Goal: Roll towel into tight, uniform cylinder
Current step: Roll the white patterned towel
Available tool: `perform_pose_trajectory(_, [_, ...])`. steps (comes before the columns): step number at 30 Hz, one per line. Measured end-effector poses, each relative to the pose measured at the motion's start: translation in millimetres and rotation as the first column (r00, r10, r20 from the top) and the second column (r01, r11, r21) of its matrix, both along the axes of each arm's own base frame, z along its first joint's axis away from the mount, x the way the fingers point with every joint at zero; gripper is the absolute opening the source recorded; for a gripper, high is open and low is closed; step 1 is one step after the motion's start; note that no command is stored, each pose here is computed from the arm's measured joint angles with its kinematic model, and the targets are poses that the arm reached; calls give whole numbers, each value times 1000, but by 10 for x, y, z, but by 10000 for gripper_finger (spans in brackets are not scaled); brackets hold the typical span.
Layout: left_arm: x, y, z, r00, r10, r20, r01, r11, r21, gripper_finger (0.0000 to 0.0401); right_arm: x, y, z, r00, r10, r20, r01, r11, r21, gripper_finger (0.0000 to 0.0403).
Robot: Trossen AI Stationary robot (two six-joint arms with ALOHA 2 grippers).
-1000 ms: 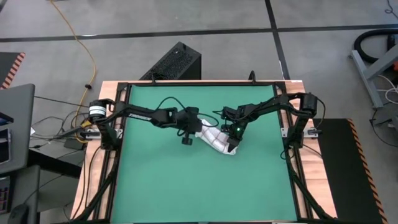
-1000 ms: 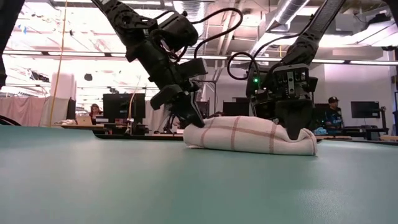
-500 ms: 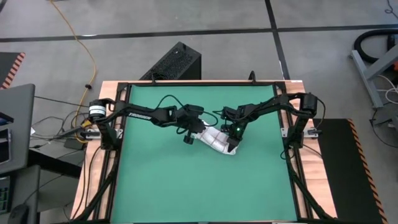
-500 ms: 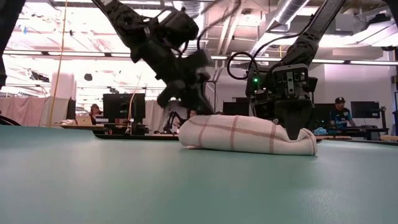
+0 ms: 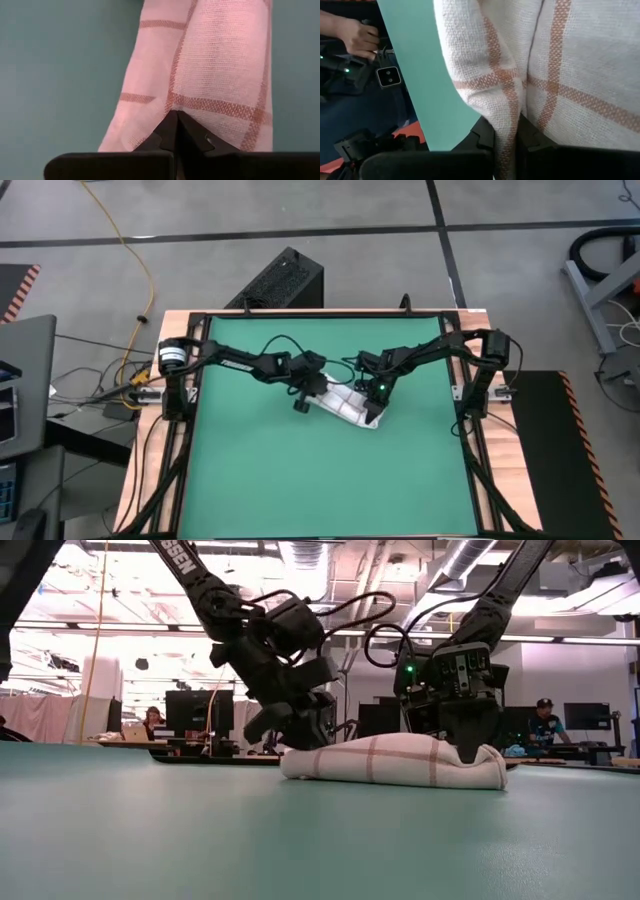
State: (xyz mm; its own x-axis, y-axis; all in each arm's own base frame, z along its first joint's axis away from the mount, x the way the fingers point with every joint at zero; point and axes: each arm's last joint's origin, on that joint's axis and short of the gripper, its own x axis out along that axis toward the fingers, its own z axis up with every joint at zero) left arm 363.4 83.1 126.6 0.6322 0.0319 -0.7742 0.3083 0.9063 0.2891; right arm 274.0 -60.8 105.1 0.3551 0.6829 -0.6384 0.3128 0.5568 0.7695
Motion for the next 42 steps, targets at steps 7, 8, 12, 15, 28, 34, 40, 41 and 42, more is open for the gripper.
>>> perform_pose_trajectory(7, [-78,130,-25,999,20,-48,-22,999,-48,0,-11,-43,-9,999,-28,-20,27,999,-38,94])
perform_pose_trajectory(8, [-83,143,-27,999,22,-49,-25,998,-51,0,-12,-51,0,999,-33,-19,33,999,-43,108])
perform_pose_trajectory(12, [-100,172,-33,998,38,-58,-42,997,-65,0,-33,-86,118,998,-57,10,58,991,-120,144])
perform_pose_trajectory(15, [-113,181,-42,997,41,-67,-46,996,-71,0,-85,-138,278,995,-95,34,100,972,-212,151])
perform_pose_trajectory(28, [-142,239,-57,994,72,-79,-80,992,-98,0,-471,-129,964,985,-39,169,119,865,-488,140])
perform_pose_trajectory(34, [-147,254,-60,990,113,-82,-122,984,-127,0,-387,135,1242,924,65,378,149,847,-511,155])
perform_pose_trajectory(40, [-148,252,-61,989,119,-82,-130,982,-140,0,-251,591,1210,865,373,336,44,610,-791,220])
perform_pose_trajectory(41, [-148,252,-61,989,122,-83,-133,981,-142,0,-232,651,1172,863,410,295,23,552,-834,231])
perform_pose_trajectory(42, [-149,252,-61,989,125,-84,-137,980,-145,0,-214,699,1134,865,432,256,8,497,-868,239])
